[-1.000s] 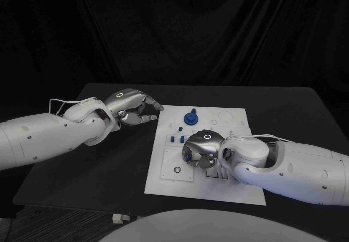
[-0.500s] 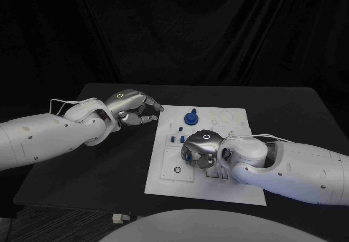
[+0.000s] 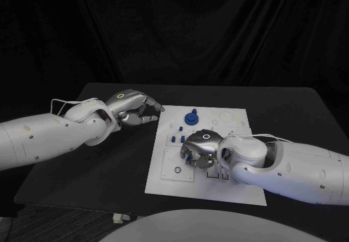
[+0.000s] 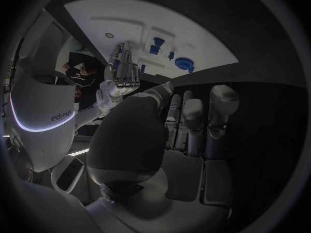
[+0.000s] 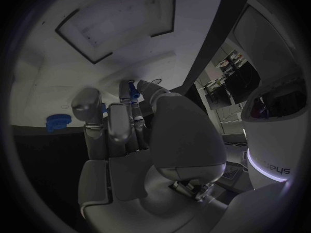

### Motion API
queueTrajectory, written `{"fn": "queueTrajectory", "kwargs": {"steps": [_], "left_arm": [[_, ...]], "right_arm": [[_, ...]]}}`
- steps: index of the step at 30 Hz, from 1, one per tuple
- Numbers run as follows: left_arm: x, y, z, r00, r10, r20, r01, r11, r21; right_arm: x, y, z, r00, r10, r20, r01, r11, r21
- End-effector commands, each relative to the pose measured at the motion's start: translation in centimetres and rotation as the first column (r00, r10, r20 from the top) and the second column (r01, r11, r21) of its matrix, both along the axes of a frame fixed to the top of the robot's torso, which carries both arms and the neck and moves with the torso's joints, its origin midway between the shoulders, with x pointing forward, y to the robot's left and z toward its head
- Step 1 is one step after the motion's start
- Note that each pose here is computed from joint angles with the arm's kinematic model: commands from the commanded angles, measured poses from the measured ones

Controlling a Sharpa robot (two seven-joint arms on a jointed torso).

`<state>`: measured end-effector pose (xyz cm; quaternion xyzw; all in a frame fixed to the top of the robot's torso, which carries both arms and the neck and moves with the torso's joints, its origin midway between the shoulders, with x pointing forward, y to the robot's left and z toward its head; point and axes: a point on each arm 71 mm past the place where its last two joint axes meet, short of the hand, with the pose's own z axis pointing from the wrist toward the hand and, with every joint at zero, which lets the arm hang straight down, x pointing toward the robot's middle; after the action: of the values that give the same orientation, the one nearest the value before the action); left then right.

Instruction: Assemble the parts on the task board

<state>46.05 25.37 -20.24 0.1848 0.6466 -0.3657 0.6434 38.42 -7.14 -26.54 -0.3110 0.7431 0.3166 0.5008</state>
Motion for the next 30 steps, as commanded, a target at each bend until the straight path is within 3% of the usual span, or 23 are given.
{"fn": "queueTrajectory", "kwargs": {"steps": [1,30], "left_arm": [[-0.09,-0.17,-0.02,1.000,-0.014,-0.004,0.014,1.000,-0.007],[-0.05,-0.25,-0.19,1.000,-0.016,-0.014,0.016,1.000,-0.002]], "right_arm": [[-0.09,-0.19,-0.51,1.000,-0.013,-0.013,0.012,0.999,-0.040],[-0.20,-0.64,-0.33,1.000,-0.020,-0.008,0.020,0.999,-0.028]]}}
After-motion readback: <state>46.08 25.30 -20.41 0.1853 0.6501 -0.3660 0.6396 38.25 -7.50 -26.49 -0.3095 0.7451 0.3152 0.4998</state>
